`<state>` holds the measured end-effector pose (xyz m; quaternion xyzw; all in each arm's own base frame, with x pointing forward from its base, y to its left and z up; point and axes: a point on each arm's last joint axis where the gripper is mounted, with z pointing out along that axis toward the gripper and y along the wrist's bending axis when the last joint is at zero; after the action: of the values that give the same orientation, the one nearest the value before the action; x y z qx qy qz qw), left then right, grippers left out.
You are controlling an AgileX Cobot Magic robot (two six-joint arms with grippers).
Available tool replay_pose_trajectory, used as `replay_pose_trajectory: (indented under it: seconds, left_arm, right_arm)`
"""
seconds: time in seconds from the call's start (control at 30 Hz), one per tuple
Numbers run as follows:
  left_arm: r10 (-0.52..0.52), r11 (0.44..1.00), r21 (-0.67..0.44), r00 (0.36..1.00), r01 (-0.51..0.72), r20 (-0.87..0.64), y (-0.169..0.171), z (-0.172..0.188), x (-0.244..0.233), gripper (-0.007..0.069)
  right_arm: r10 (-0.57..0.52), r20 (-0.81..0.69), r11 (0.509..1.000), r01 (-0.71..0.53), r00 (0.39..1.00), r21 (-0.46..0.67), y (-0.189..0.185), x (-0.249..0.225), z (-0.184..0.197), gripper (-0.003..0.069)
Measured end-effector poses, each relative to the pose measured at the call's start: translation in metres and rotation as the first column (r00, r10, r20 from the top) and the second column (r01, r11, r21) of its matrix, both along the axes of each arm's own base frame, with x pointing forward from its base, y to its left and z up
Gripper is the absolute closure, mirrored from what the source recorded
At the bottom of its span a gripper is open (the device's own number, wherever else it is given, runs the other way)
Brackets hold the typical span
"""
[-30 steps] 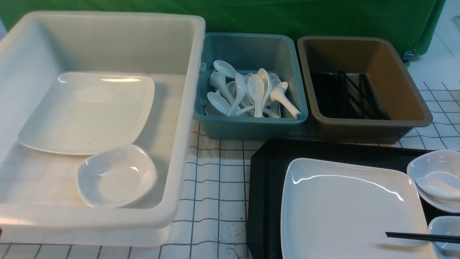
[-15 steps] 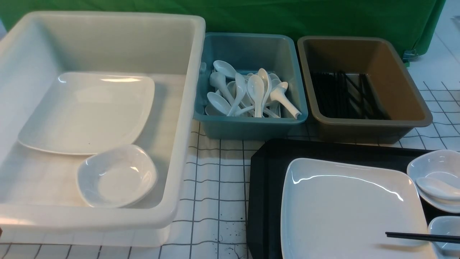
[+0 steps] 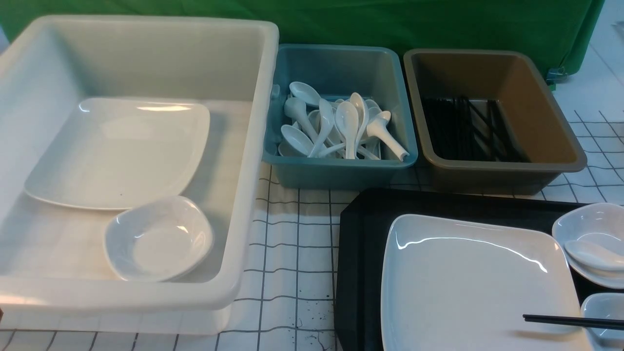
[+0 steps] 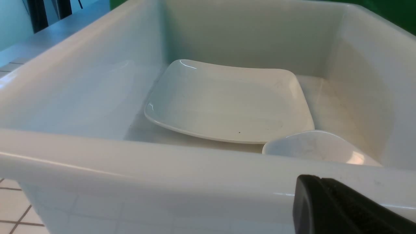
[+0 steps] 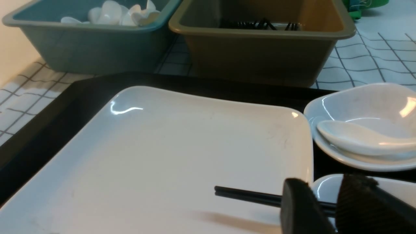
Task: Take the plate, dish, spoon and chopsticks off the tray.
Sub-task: Use the right arm to grab a pair of chopsticks from the plate
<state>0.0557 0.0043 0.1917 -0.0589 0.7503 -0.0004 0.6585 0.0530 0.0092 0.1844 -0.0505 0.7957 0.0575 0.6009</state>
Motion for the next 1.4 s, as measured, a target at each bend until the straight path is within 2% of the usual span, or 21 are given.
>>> replay_pose_trajectory:
  seconds: [0.07, 0.1, 0.17, 0.2, 0.23, 0.27, 0.3, 0.33, 0.37, 0.67, 0.77, 0.9, 1.0, 1.03, 1.07, 1.1, 1.13, 1.17, 1.23, 1.3, 1.4]
  left_arm:
    - [0.000, 1.000, 0.000, 1.000, 0.000, 0.000, 0.000, 0.000, 0.000, 0.0620]
    - [0.000, 1.000, 0.000, 1.000, 0.000, 0.000, 0.000, 0.000, 0.000, 0.0620]
    - [0.000, 1.000, 0.000, 1.000, 0.000, 0.000, 0.000, 0.000, 0.000, 0.0620]
    - [0.000, 1.000, 0.000, 1.000, 0.000, 0.000, 0.000, 0.000, 0.000, 0.0620]
    - [0.000, 1.000, 0.000, 1.000, 0.000, 0.000, 0.000, 0.000, 0.000, 0.0620]
    - [0.000, 1.000, 0.000, 1.000, 0.000, 0.000, 0.000, 0.000, 0.000, 0.0620]
    - [0.000, 1.000, 0.000, 1.000, 0.000, 0.000, 0.000, 0.000, 0.000, 0.0620]
    - [0.000, 1.000, 0.000, 1.000, 0.000, 0.000, 0.000, 0.000, 0.000, 0.0620]
    - [0.000, 1.000, 0.000, 1.000, 0.000, 0.000, 0.000, 0.000, 0.000, 0.0620]
    - [0.000, 1.000, 0.001, 1.000, 0.000, 0.000, 0.000, 0.000, 0.000, 0.0620]
    - [0.000, 1.000, 0.001, 1.000, 0.000, 0.000, 0.000, 0.000, 0.000, 0.0620]
    - [0.000, 1.000, 0.001, 1.000, 0.000, 0.000, 0.000, 0.000, 0.000, 0.0620]
    - [0.000, 1.000, 0.001, 1.000, 0.000, 0.000, 0.000, 0.000, 0.000, 0.0620]
    - [0.000, 1.000, 0.001, 1.000, 0.000, 0.000, 0.000, 0.000, 0.000, 0.0620]
    - [0.000, 1.000, 0.001, 1.000, 0.000, 0.000, 0.000, 0.000, 0.000, 0.0620]
    - [0.000, 1.000, 0.001, 1.000, 0.000, 0.000, 0.000, 0.000, 0.000, 0.0620]
    - [0.000, 1.000, 0.001, 1.000, 0.000, 0.000, 0.000, 0.000, 0.000, 0.0620]
    - [0.000, 1.000, 0.000, 1.000, 0.000, 0.000, 0.000, 0.000, 0.000, 0.0620]
    - [0.000, 1.000, 0.000, 1.000, 0.000, 0.000, 0.000, 0.000, 0.000, 0.0620]
    - [0.000, 1.000, 0.000, 1.000, 0.000, 0.000, 0.000, 0.000, 0.000, 0.0620]
    - [0.000, 1.000, 0.000, 1.000, 0.000, 0.000, 0.000, 0.000, 0.000, 0.0620]
  right_arm:
    - [-0.013, -0.010, 0.996, 0.014, 1.000, 0.090, 0.001, 0.000, 0.000, 0.0418]
    - [-0.030, -0.040, 0.959, 0.041, 0.999, 0.280, 0.004, 0.000, 0.001, 0.0418]
    - [-0.041, -0.066, 0.909, 0.065, 0.997, 0.412, 0.005, 0.000, 0.001, 0.0418]
    - [-0.053, -0.111, 0.802, 0.108, 0.992, 0.587, 0.007, 0.000, 0.002, 0.0418]
    - [-0.054, -0.115, 0.788, 0.113, 0.992, 0.605, 0.008, 0.000, 0.002, 0.0418]
    - [-0.059, -0.150, 0.684, 0.150, 0.987, 0.714, 0.008, 0.000, 0.003, 0.0418]
    - [-0.060, -0.163, 0.646, 0.163, 0.985, 0.746, 0.009, 0.000, 0.003, 0.0418]
    - [-0.061, -0.164, 0.640, 0.165, 0.985, 0.750, 0.009, 0.000, 0.003, 0.0418]
    - [-0.060, -0.175, 0.606, 0.175, 0.983, 0.776, 0.009, 0.000, 0.003, 0.0416]
    - [-0.064, -0.169, 0.586, 0.174, 0.984, 0.792, 0.009, 0.000, 0.004, 0.0414]
    - [-0.094, -0.094, 0.575, 0.131, 0.991, 0.808, 0.006, 0.002, 0.011, 0.0414]
    - [-0.149, 0.061, 0.607, 0.042, 0.987, 0.794, 0.001, 0.004, 0.024, 0.0452]
    - [-0.156, 0.131, 0.673, 0.008, 0.979, 0.740, 0.000, 0.003, 0.031, 0.0558]
    - [-0.155, 0.136, 0.678, 0.005, 0.978, 0.735, 0.000, 0.003, 0.032, 0.0565]
    - [-0.131, 0.156, 0.726, -0.012, 0.979, 0.687, 0.001, 0.000, 0.043, 0.0617]
    - [-0.112, 0.172, 0.759, -0.028, 0.979, 0.651, 0.002, -0.002, 0.053, 0.0629]
    - [-0.108, 0.176, 0.766, -0.031, 0.978, 0.643, 0.002, -0.002, 0.055, 0.0629]
    - [-0.066, 0.188, 0.824, -0.053, 0.980, 0.564, 0.005, -0.006, 0.072, 0.0629]
    - [0.004, 0.160, 0.898, -0.074, 0.987, 0.434, 0.009, -0.008, 0.094, 0.0629]
    - [0.048, 0.115, 0.932, -0.086, 0.992, 0.352, 0.011, -0.008, 0.107, 0.0629]
    - [0.119, -0.111, 0.980, -0.099, 0.987, 0.174, 0.015, 0.004, 0.136, 0.0629]
